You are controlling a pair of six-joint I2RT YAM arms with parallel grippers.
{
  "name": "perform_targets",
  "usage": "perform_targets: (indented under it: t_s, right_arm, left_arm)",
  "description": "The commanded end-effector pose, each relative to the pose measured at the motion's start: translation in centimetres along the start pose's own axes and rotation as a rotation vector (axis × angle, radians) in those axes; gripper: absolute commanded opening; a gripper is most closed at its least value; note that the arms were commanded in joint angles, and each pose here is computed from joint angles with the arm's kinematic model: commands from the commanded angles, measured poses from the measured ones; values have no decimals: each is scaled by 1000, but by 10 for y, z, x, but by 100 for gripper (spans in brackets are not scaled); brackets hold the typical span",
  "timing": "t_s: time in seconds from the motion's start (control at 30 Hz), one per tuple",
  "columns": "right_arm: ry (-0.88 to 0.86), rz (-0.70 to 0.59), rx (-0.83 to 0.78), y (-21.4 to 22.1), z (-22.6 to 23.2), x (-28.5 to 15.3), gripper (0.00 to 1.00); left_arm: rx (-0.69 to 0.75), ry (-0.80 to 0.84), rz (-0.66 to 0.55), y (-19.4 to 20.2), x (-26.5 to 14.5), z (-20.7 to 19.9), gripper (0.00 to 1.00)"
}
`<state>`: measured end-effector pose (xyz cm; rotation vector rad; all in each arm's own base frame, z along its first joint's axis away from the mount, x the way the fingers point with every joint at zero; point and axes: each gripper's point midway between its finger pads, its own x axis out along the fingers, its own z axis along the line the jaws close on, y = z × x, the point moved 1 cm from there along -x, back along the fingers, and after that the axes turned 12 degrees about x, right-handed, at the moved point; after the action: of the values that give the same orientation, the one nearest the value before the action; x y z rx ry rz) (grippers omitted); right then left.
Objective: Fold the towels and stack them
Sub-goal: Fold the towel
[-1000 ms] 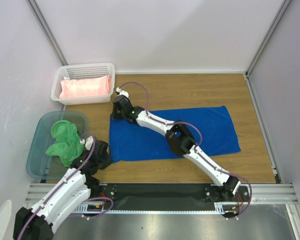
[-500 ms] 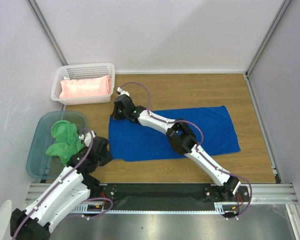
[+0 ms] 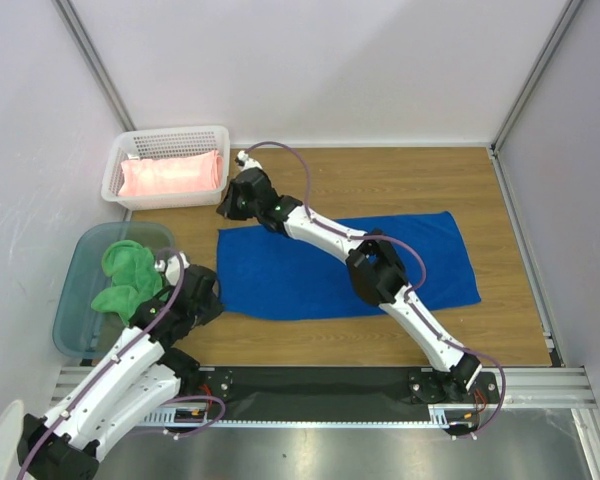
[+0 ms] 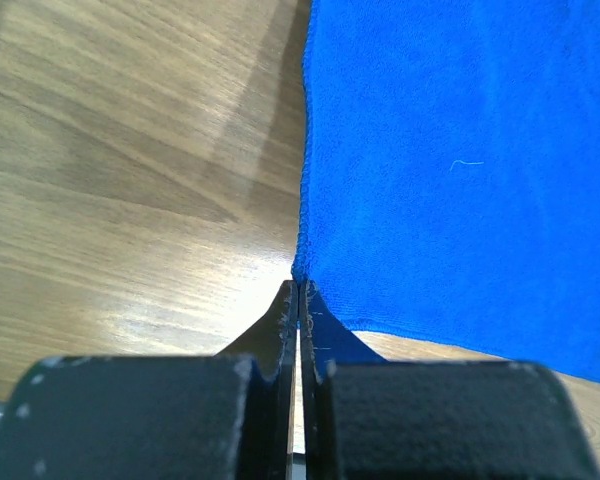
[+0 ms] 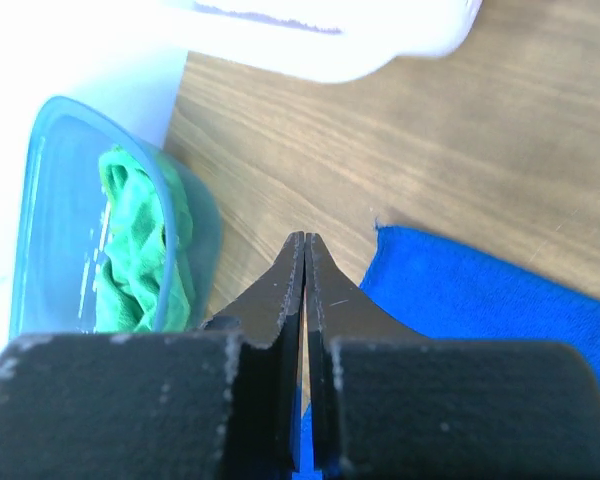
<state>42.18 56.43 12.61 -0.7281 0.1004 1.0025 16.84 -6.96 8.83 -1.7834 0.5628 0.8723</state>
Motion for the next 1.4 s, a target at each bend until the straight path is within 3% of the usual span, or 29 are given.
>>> perform_targets:
  t_s: [0.0,0.17,0.23,0.77,1.37]
  right_arm:
    - [-60,-30,-1,-21,25,-11,0]
    - [-29,-1,-30,0,15,3,22]
    - [-9,18,-21,12,4,11,27]
    - [81,5,-41,36,-20,28,40]
    - [160,-4,-94,63,-50,44,48]
  left_arm:
    - [3,1,-15,-4,-2,-2,0]
    - [-5,20,9,7,5,-4,0]
    - [-1,27,8,7,6,-5,0]
    - [19,33,18,14,10,-2,0]
    - [23,44,16,16,12,-3,0]
